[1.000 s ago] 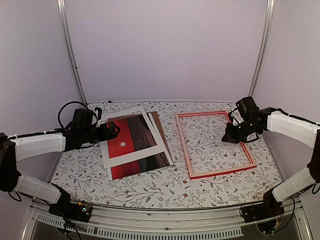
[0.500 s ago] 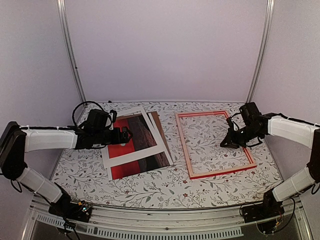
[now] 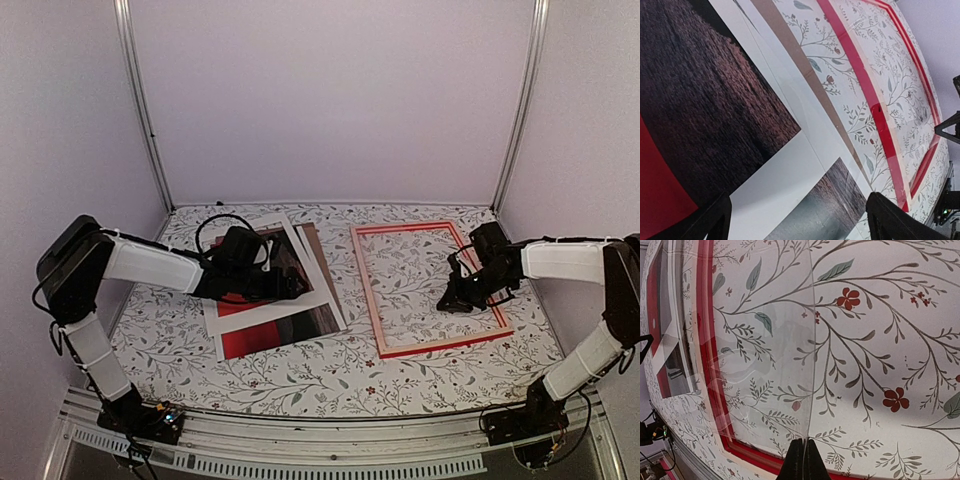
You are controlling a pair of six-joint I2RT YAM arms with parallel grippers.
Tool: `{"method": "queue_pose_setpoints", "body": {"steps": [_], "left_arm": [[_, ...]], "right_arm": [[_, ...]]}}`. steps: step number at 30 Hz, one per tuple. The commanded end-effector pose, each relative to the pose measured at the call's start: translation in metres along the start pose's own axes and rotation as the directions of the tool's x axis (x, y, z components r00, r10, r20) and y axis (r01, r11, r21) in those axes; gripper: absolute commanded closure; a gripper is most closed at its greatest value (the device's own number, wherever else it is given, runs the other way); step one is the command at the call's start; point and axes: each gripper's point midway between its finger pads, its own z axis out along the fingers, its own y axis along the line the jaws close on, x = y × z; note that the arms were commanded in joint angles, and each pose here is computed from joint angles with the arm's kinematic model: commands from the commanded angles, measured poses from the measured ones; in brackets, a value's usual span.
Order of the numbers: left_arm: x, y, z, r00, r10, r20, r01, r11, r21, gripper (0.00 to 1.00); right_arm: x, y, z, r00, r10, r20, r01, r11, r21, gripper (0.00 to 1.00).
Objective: Put the photo into the frame
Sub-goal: Pass from the right arm to the left
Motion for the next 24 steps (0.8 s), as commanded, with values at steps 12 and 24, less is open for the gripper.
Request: {"method": "queue_pose_setpoints", "body": {"steps": [12,24], "left_arm": [[0.005,-0.05,0.038,0.996,-0.064,-0.068,0.076,0.979,0.189,0.06],[0.006,-0.077,0.055,0.977,-0.158,-0.143,0.2,0.913,0.356,0.28]], "right_arm": [[0.008,-0.027,0.017,0.998,0.056,0.026,-0.058,0.995,0.078,1.0],[0.01,-0.025,0.016,0.998,0.057,0.034,-0.059,0.996,0.06,1.0]]}}
